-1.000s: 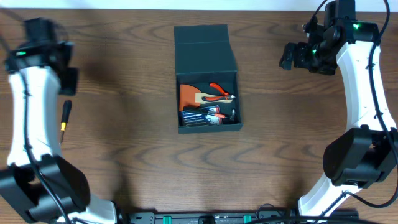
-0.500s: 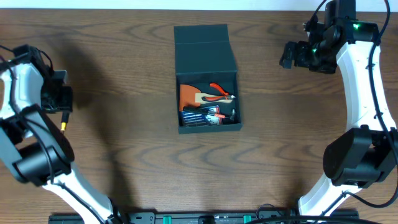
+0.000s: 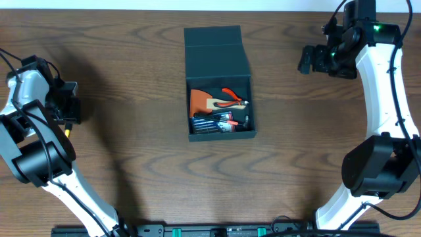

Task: Pack container
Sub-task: 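Move the left gripper to the black screwdriver and grasp it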

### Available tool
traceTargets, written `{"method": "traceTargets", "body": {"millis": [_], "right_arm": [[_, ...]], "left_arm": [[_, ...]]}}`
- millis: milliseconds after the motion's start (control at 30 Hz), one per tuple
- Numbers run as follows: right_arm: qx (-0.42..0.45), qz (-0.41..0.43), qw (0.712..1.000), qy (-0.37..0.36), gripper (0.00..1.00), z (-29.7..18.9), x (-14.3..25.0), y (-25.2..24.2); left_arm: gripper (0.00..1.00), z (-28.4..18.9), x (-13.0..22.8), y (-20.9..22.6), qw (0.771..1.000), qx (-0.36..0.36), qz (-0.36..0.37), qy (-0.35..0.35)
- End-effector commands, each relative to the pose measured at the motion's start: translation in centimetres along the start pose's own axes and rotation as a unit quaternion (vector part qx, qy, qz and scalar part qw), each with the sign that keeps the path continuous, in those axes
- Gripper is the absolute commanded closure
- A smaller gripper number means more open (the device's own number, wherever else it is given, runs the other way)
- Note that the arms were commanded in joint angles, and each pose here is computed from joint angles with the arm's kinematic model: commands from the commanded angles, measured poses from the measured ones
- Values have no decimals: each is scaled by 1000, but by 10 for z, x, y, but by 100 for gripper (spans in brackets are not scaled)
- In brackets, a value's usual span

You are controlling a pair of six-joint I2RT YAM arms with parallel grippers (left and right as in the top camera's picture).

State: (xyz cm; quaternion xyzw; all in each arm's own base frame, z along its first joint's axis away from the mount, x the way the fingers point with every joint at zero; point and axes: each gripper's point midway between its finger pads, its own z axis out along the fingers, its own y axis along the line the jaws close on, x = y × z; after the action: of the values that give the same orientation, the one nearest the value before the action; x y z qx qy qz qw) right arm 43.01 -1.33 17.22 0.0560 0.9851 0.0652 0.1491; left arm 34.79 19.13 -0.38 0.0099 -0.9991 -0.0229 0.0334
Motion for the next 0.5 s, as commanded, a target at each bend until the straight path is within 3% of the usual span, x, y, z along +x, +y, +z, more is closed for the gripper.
{"method": "traceTargets", "body": {"millis": [0,233,467], "right_arm": [[5,-3,1000,1,1,1,1,-1],[5,-3,1000,0,1,1,0,-1],[4,-4,1000,-7,1,1,-3,-1]], "left_arm": [[59,27,10,-6,999,20,5,34],[86,17,10,-7,999,17,5,30],[94,-48,-13,-20,999,-12,32,-29]]}}
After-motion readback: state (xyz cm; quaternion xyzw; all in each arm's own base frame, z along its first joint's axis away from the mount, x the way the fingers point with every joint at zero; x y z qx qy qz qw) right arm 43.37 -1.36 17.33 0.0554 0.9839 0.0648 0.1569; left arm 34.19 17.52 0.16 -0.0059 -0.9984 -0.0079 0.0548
